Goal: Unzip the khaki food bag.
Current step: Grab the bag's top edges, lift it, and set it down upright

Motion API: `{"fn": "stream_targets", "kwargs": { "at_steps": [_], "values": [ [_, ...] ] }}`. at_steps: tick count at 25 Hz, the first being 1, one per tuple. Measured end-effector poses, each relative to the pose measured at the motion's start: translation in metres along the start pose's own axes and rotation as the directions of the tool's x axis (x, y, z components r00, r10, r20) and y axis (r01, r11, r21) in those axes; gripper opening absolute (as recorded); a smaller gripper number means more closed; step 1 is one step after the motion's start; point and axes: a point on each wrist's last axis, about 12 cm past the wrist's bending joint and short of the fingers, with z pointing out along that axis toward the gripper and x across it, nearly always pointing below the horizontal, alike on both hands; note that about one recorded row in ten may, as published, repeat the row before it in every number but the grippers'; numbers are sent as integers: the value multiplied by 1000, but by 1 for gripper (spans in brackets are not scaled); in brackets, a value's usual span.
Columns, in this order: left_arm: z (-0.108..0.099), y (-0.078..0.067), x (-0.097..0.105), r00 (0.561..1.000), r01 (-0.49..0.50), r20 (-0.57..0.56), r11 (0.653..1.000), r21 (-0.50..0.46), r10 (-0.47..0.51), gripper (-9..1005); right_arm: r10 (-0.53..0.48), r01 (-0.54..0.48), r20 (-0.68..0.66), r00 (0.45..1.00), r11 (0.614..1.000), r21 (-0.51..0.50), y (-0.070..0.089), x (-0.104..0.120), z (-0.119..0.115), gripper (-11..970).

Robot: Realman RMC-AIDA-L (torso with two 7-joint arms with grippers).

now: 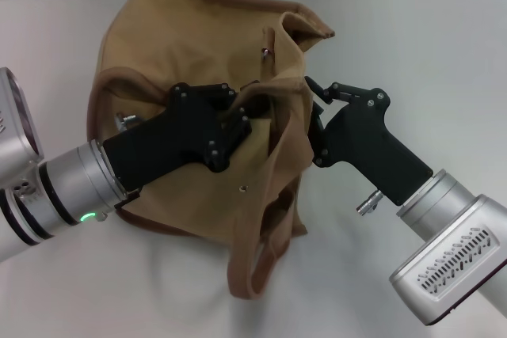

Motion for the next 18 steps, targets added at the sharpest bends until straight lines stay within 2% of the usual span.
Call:
{"fn": "stream_targets", "kwargs": {
  "at_steps": [4,10,18],
  "values": [
    [0,0,0,1000,0,1,1000,2,0,83,-2,2,0,1000,1000,-3,0,0,0,163],
    [0,-1,-1,1000,0,7,1000,5,0,84,-3,3,-8,1000,1000,-9,1,1,0,1],
    [-3,1,-10,996,7,93,1000,-21,-5,84,-3,3,-37,999,1000,-19,2,5,-2,6]
  ]
}}
